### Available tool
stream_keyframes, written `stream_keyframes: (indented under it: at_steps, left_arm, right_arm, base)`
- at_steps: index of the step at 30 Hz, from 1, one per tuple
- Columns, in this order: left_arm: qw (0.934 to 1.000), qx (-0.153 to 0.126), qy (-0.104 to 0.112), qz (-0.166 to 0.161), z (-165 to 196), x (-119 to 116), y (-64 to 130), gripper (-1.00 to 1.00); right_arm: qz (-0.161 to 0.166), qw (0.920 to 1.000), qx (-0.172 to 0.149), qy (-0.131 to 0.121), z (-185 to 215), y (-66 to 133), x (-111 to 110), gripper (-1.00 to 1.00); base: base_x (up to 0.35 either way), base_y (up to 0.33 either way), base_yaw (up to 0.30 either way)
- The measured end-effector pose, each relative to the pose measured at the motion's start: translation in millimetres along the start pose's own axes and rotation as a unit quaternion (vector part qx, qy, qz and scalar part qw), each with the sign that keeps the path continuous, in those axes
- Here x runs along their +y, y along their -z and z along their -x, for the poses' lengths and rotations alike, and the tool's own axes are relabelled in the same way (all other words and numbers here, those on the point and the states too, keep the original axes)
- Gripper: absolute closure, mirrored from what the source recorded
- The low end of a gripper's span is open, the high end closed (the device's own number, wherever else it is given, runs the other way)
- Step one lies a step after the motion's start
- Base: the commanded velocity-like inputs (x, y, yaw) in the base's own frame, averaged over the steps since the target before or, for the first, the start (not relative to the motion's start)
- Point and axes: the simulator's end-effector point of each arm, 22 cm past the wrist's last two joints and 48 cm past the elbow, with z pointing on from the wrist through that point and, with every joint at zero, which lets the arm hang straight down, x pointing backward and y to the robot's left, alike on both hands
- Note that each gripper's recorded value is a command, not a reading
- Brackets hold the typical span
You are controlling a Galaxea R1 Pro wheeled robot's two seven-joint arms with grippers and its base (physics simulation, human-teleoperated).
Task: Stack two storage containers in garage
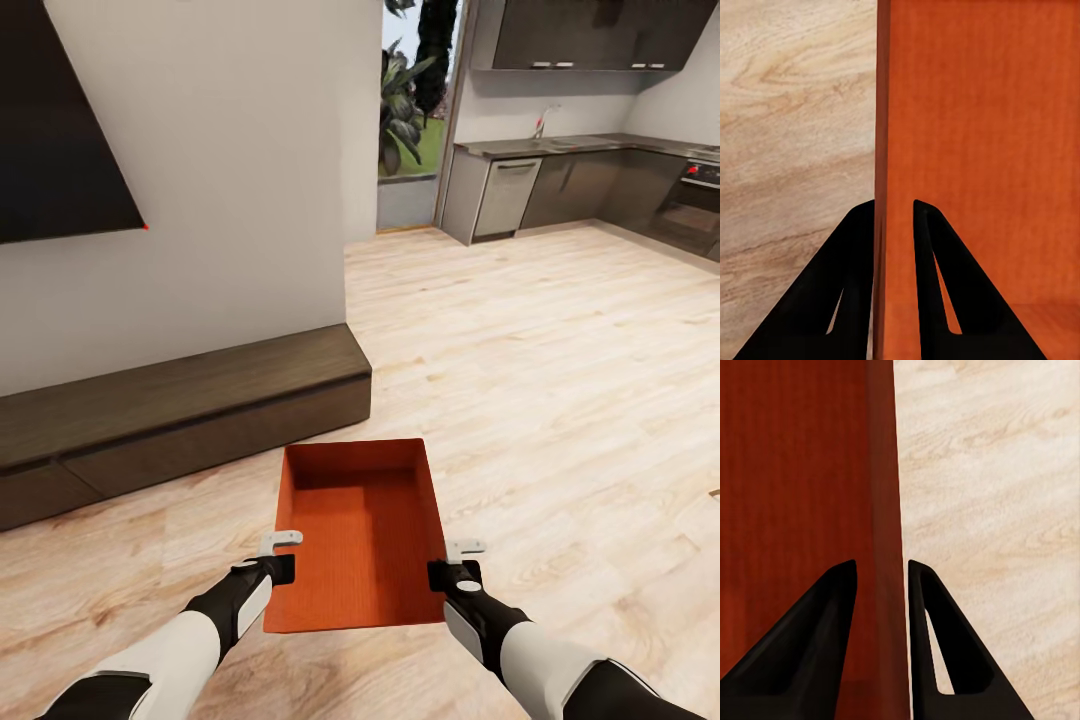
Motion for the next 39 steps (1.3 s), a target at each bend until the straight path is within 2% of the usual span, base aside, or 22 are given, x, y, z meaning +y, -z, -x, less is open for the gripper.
stream_keyframes:
  at_steps: [15, 39]
  left_arm:
    - [1.0000, 0.001, 0.001, 0.000, -0.6, 0.4, -0.1, 1.00]
    - [1.0000, 0.000, 0.002, 0.000, -1.2, 0.0, -0.2, 1.00]
  right_arm:
    - [0.000, 1.0000, 0.001, 0.001, 0.0, 0.0, 0.3, 1.00]
    - [0.001, 1.0000, 0.001, 0.003, 0.1, -0.1, -0.2, 1.00]
  base:
    - [0.000, 0.000, -0.009]
    - [0.000, 0.000, -0.230]
